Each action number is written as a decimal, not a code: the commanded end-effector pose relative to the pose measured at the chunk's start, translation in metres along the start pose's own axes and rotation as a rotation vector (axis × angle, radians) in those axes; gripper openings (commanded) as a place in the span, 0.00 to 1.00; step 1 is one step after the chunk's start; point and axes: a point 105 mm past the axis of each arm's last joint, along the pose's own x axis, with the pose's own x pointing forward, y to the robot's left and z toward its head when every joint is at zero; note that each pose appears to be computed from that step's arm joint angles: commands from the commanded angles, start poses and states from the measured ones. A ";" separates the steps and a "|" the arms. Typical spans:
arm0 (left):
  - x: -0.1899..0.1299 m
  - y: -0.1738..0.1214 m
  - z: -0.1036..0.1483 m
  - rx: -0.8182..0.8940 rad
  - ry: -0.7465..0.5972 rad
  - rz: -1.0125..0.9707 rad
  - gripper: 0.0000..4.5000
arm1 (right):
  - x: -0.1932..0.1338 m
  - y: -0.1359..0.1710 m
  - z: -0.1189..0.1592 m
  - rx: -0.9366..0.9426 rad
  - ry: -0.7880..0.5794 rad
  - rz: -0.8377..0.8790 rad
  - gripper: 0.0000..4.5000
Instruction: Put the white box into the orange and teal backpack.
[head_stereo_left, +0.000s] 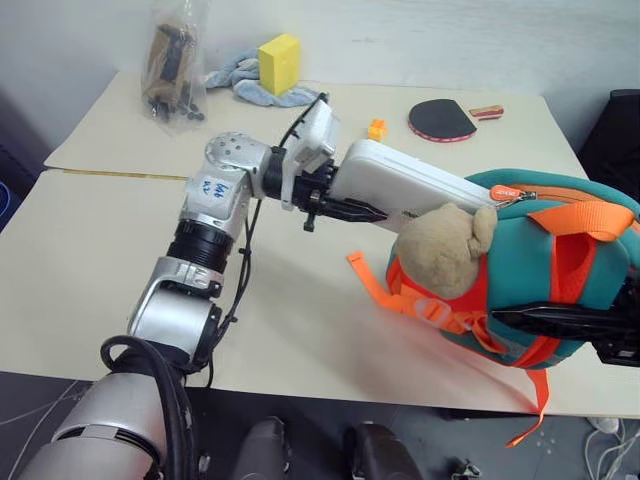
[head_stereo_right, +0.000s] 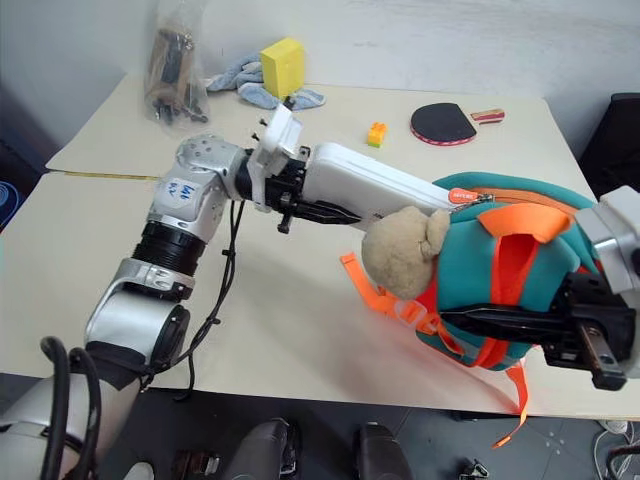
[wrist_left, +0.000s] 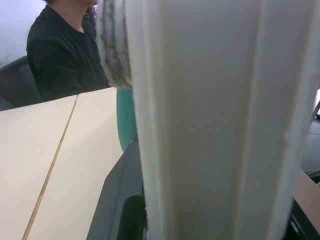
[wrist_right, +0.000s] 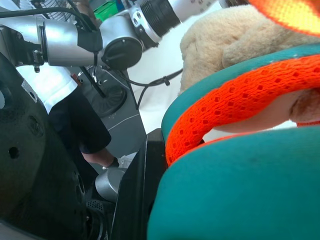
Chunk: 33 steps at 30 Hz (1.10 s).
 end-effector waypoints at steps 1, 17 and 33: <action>0.032 0.002 0.005 0.092 0.010 -0.013 0.31 | 0.004 -0.007 0.008 -0.099 -0.017 -0.050 0.00; 0.052 0.006 -0.005 -0.119 0.031 0.060 0.98 | 0.015 -0.009 -0.010 -0.099 -0.060 -0.127 0.00; -0.006 -0.020 0.063 -0.129 -0.137 -0.064 0.99 | 0.013 -0.016 -0.017 -0.076 -0.080 -0.201 0.00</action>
